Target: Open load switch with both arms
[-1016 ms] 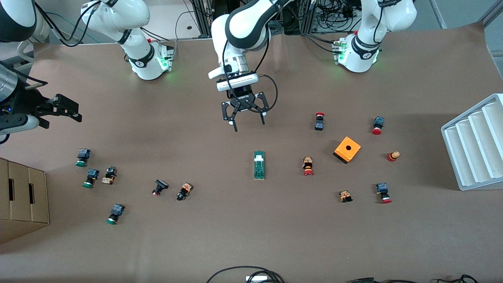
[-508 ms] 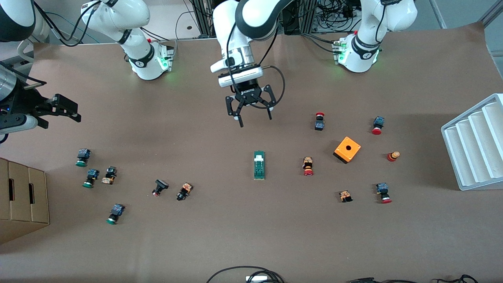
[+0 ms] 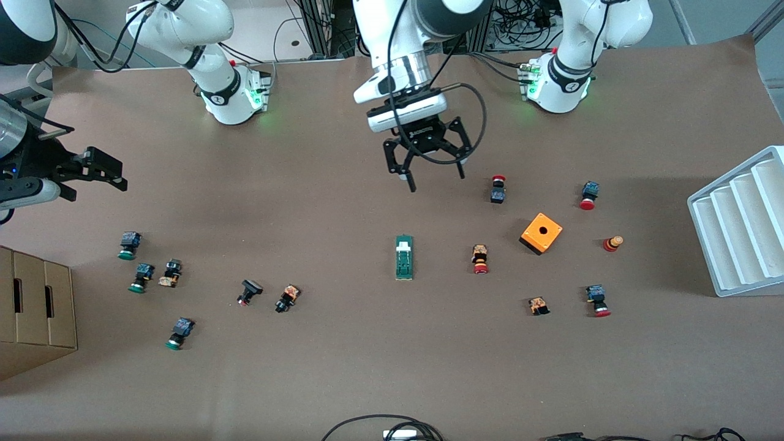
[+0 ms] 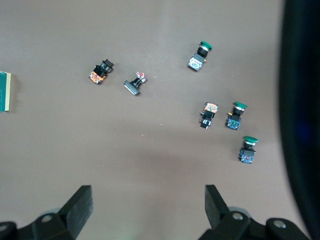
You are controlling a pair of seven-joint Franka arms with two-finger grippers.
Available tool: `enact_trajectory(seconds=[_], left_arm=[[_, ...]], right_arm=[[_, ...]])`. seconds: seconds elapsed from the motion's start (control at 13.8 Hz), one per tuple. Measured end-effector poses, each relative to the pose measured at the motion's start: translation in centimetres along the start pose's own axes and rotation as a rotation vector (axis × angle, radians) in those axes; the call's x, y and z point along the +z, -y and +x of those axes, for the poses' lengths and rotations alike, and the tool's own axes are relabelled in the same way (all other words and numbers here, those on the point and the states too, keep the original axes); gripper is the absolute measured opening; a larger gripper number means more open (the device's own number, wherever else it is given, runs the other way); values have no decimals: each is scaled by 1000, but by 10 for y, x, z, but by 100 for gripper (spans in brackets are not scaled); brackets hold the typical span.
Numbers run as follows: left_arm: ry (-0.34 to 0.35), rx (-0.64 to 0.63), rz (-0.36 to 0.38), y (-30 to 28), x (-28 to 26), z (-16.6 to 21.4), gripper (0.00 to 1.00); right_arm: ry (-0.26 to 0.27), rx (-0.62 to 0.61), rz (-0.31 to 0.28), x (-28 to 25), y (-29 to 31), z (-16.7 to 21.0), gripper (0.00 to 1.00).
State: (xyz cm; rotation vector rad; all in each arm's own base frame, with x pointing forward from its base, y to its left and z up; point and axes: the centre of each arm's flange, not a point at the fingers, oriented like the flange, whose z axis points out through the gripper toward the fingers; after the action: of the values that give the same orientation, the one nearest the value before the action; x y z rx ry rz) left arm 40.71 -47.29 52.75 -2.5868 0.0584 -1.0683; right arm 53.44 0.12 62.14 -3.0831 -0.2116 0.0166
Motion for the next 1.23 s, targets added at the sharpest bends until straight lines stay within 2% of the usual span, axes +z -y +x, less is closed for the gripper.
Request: enact_trajectory(seconds=[0.36, 0.8, 0.94, 1.23], left_arm=[[125, 106, 21, 65, -6, 33, 100], [194, 178, -8, 134, 1, 82, 100], [245, 164, -31, 151, 9, 93, 100], [357, 17, -84, 209, 23, 125, 100]], right_arm=[[1, -2, 0, 0, 1, 0, 100], [1, -7, 0, 0, 4, 1, 100], [1, -10, 0, 0, 6, 1, 100], [0, -11, 0, 0, 6, 1, 100]])
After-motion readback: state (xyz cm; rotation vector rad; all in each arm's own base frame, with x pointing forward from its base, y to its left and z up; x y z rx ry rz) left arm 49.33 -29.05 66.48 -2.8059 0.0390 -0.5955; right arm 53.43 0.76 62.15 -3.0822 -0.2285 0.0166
